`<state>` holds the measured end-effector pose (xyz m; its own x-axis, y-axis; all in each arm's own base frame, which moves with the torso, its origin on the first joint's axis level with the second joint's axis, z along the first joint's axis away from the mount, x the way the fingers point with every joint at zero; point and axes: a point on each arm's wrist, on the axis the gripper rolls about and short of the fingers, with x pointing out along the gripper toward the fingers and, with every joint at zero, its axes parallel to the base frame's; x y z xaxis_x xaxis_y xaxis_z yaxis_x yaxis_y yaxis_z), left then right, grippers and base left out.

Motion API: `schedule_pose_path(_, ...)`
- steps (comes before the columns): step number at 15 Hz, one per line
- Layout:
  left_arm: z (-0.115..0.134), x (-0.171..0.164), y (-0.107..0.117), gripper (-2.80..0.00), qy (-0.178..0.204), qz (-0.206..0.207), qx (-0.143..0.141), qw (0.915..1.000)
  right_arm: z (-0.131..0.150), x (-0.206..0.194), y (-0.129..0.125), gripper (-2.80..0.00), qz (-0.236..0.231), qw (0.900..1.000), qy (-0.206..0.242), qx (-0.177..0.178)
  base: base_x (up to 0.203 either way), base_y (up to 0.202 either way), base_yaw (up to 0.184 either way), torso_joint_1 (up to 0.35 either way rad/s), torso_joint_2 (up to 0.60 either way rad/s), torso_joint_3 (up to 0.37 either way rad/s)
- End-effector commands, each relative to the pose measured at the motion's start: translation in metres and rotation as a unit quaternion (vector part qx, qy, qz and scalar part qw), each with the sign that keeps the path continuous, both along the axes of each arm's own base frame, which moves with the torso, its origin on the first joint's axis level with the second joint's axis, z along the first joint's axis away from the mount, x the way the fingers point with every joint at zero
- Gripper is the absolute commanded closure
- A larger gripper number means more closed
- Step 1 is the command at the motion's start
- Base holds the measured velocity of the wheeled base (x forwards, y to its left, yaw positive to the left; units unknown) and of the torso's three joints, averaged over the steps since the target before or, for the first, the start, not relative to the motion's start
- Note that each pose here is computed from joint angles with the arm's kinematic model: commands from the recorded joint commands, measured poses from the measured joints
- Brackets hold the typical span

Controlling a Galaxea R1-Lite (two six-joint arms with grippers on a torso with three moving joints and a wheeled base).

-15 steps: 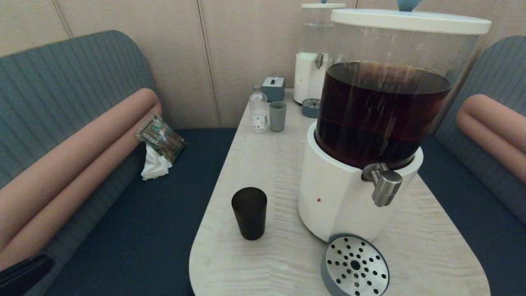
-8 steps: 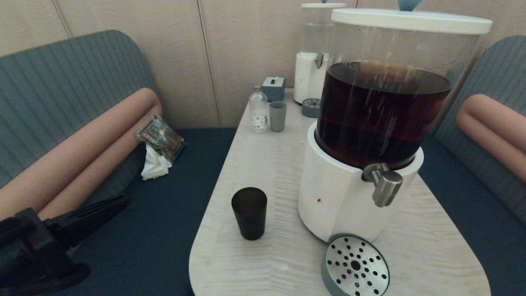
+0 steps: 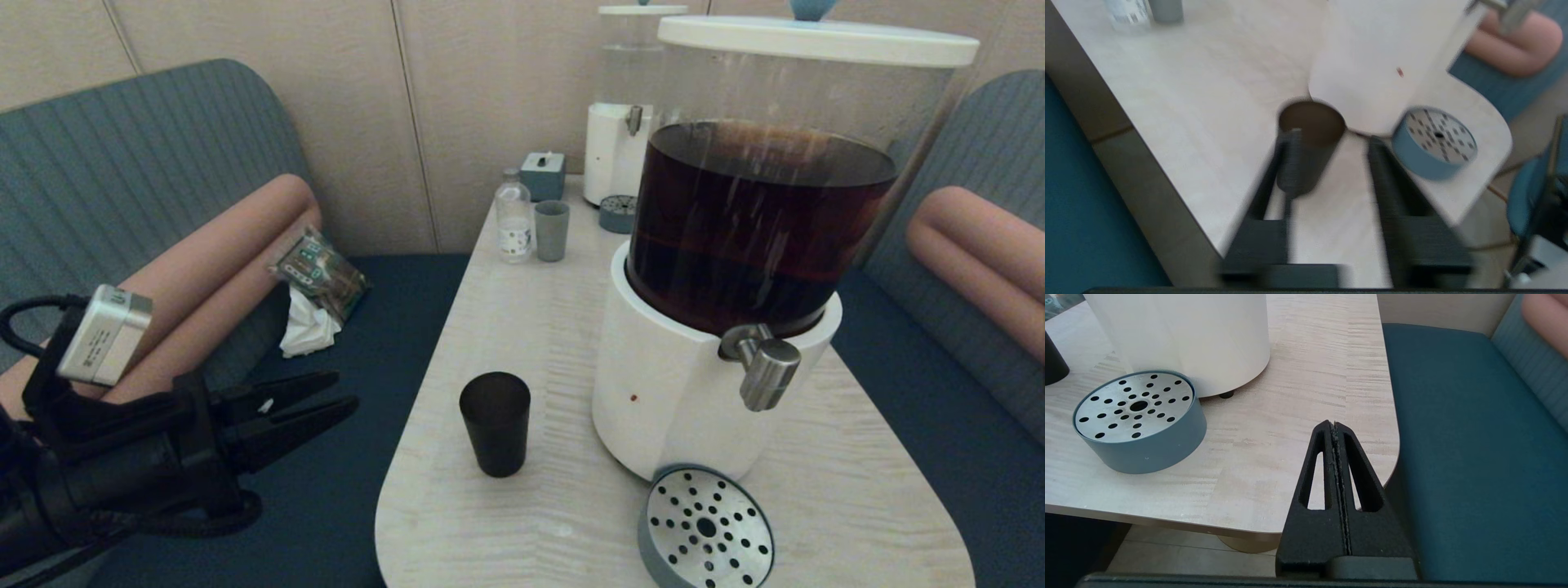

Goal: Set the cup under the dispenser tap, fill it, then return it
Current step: Pick up the cup

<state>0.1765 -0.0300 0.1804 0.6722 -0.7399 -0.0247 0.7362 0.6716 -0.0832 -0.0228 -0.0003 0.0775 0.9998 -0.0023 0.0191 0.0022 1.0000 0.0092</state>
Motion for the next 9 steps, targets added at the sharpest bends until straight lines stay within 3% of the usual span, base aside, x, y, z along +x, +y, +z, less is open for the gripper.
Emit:
schedule_pose_path(1,-0.005,0.018,-0.001,-2.8,0.013,0.0,-0.003,0.9999,-0.002,0.0,0.0,0.0,0.0,1.0,0.0,0.0,0.0,0.0,0.0,0.0,0.0,0.0)
schedule_pose_path(5,-0.002,0.019,-0.006,-2.8,0.005,0.067,-0.001,0.9978,-0.002,0.0,0.0,0.0,0.0,1.0,0.0,0.0,0.0,0.0,0.0,0.0,0.0,0.0)
schedule_pose_path(7,-0.017,0.011,-0.005,-2.8,0.034,0.066,0.005,0.9972,-0.002,0.0,0.0,0.0,0.0,1.0,0.0,0.0,0.0,0.0,0.0,0.0,0.0,0.0)
schedule_pose_path(9,-0.033,0.008,-0.006,-2.8,0.07,0.038,0.01,0.9968,-0.002,0.0,0.0,0.0,0.0,1.0,0.0,0.0,0.0,0.0,0.0,0.0,0.0,0.0)
